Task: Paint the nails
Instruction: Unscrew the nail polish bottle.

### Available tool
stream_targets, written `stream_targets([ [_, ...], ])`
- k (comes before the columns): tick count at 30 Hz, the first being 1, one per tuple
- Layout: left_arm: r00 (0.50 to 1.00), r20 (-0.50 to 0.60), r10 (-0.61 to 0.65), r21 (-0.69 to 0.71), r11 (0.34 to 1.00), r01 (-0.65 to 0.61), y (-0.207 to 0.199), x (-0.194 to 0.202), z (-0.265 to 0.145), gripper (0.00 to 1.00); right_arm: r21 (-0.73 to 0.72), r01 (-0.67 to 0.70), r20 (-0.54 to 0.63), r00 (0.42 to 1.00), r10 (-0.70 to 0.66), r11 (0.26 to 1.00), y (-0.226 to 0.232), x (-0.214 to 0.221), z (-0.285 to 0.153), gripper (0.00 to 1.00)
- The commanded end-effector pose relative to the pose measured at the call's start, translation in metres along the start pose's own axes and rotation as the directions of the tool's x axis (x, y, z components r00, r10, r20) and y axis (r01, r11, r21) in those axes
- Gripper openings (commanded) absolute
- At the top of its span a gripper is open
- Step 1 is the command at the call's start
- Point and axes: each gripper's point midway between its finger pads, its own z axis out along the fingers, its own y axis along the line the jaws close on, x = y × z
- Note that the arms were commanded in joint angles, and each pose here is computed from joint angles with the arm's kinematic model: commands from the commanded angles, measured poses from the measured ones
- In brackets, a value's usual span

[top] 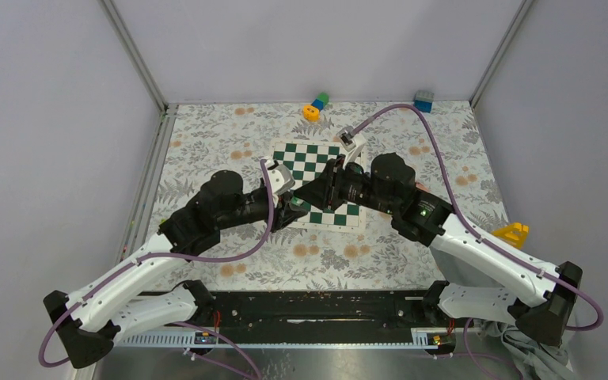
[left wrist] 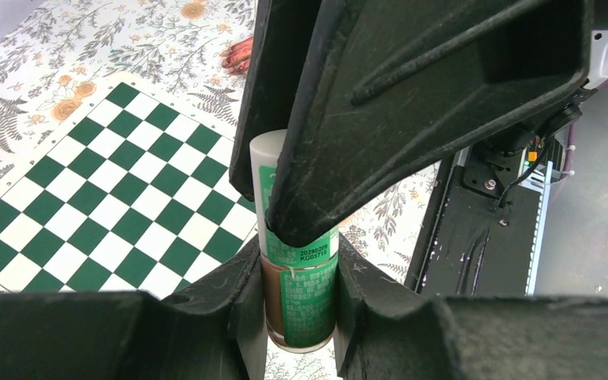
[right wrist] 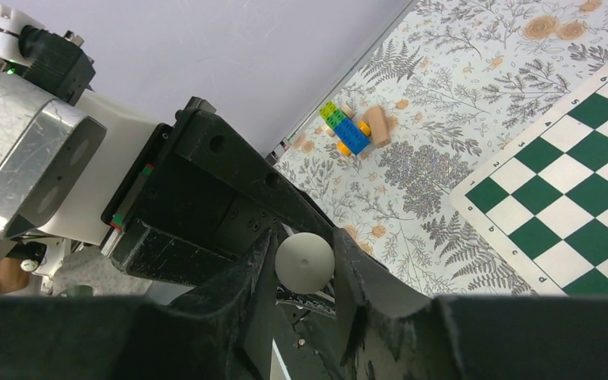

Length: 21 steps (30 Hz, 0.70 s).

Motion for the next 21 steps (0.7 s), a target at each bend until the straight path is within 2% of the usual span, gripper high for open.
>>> stream_targets([
  [1, 0.99, 0.137, 0.042, 0.076, 0.996, -0.053, -0.017, -0.043, -0.01, 0.0, -0.153, 0.089, 0.032, 0.996, -0.085, 0.984, 0.038, -0.014, -0.012, 0.0],
  [6, 0.977, 0.209, 0.048, 0.26, 0.96, -0.103, -0.054, -0.054, -0.023, 0.0, -0.251, 0.174, 0.049, 0.985, -0.167, 0.952, 0.052, -0.008, -0.026, 0.0],
  [12, 0.974, 0.227, 0.019, 0.49, 0.862, -0.131, -0.096, -0.059, -0.041, 0.0, -0.457, 0.27, 0.081, 0.962, -0.262, 0.847, 0.086, 0.003, -0.054, 0.0],
  [16, 0.975, 0.221, -0.004, 0.575, 0.808, -0.127, -0.11, -0.061, -0.048, 0.0, -0.523, 0.293, 0.092, 0.953, -0.288, 0.8, 0.098, 0.006, -0.065, 0.0],
  [21, 0.973, 0.228, -0.014, 0.604, 0.786, -0.13, -0.116, -0.064, -0.053, 0.0, -0.561, 0.294, 0.095, 0.952, -0.292, 0.774, 0.105, 0.007, -0.069, 0.0],
])
